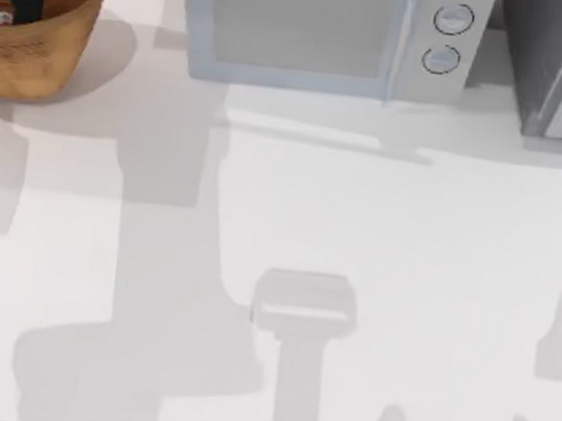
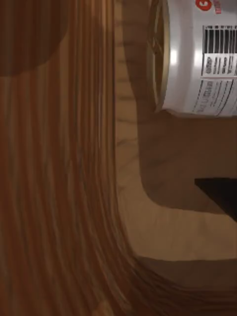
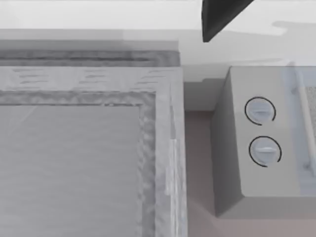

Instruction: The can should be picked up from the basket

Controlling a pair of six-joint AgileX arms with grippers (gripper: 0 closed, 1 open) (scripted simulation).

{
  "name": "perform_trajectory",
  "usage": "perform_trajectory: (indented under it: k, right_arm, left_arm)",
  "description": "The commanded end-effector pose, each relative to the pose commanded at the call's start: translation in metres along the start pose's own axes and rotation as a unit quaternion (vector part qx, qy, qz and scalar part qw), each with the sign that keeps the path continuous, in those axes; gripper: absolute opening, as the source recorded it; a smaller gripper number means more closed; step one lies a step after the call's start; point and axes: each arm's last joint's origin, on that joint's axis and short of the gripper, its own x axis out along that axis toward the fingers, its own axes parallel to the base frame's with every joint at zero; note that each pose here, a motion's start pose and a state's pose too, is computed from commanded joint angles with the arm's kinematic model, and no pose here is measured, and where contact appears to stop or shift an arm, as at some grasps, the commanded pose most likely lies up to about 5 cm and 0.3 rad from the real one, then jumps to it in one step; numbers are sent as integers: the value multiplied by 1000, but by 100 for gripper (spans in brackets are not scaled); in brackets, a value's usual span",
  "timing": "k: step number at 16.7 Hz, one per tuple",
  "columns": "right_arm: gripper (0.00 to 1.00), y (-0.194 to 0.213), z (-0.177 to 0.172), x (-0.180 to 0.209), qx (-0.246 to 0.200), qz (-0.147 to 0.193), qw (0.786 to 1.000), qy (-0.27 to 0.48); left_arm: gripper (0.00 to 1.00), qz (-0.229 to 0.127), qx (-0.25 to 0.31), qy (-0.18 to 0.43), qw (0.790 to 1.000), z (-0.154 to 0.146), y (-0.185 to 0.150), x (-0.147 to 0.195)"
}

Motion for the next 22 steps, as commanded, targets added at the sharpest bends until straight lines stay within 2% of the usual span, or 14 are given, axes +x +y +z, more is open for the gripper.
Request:
perform_trajectory:
  k: [10,18,19,22]
  right_arm:
    - [100,0,0,0,0,0,1000,0]
    - [100,0,0,0,0,0,1000,0]
    - [100,0,0,0,0,0,1000,0]
    - [100,0,0,0,0,0,1000,0]
  left_arm:
    - [2,0,0,0,1000,0,0,0]
    - [0,0,0,0,1000,0,0,0]
    - [0,0,5,-19,1000,5,-5,-19]
    - [0,2,0,-15,1000,4,-5,-21]
